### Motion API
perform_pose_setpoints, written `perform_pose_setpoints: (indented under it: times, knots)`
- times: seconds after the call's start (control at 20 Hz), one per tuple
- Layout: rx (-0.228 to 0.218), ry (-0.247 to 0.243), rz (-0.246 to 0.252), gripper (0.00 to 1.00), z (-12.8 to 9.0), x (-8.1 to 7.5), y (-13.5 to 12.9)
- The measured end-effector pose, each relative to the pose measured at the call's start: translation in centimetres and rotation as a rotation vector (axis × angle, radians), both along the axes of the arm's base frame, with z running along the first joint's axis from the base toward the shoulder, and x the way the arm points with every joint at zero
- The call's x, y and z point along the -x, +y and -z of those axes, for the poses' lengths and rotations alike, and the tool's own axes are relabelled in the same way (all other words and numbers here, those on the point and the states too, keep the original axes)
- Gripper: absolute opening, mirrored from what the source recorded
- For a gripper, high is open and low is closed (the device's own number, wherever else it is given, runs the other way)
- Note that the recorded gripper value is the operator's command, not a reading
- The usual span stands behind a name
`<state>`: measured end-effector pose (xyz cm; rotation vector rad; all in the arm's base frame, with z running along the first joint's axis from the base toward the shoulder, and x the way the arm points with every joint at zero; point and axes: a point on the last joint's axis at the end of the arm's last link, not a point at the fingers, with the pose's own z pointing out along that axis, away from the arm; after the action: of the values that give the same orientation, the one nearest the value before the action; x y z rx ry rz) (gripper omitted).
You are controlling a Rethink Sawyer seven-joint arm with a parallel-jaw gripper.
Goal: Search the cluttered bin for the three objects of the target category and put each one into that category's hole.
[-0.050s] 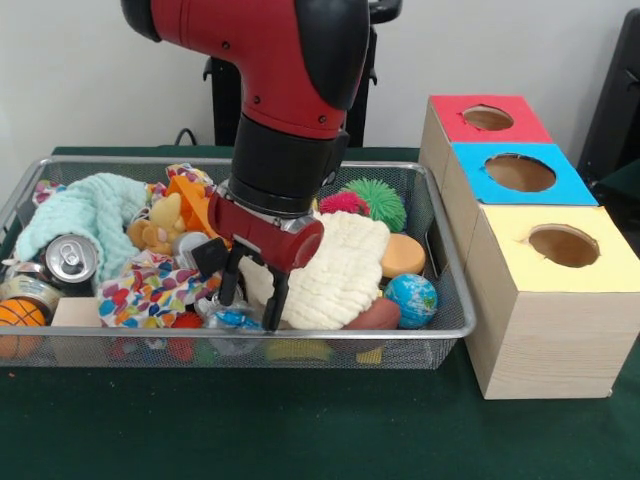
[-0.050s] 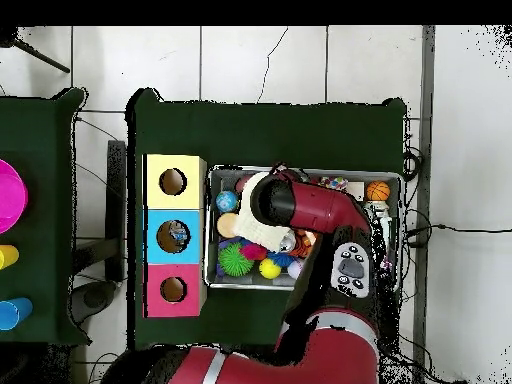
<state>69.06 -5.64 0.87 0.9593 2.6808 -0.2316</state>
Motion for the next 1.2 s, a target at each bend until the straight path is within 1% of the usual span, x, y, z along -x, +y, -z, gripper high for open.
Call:
perform_pose_setpoints:
  times: [0.1, 0.45, 0.5, 0.8, 1.2]
  knots:
    - [0.0, 0.006, 0.0, 1.0, 0.3, 0.2, 0.0]
    - [0.0, 0.004, -0.001, 1.0, 0.3, 0.1, 0.0]
    - [0.0, 0.003, -0.001, 0.0, 0.3, 0.0, 0.0]
    - [0.0, 0.009, -0.004, 0.0, 0.9, 0.2, 0.2]
    - [0.003, 0.004, -0.026, 0.0, 0.7, 0.0, 1.6]
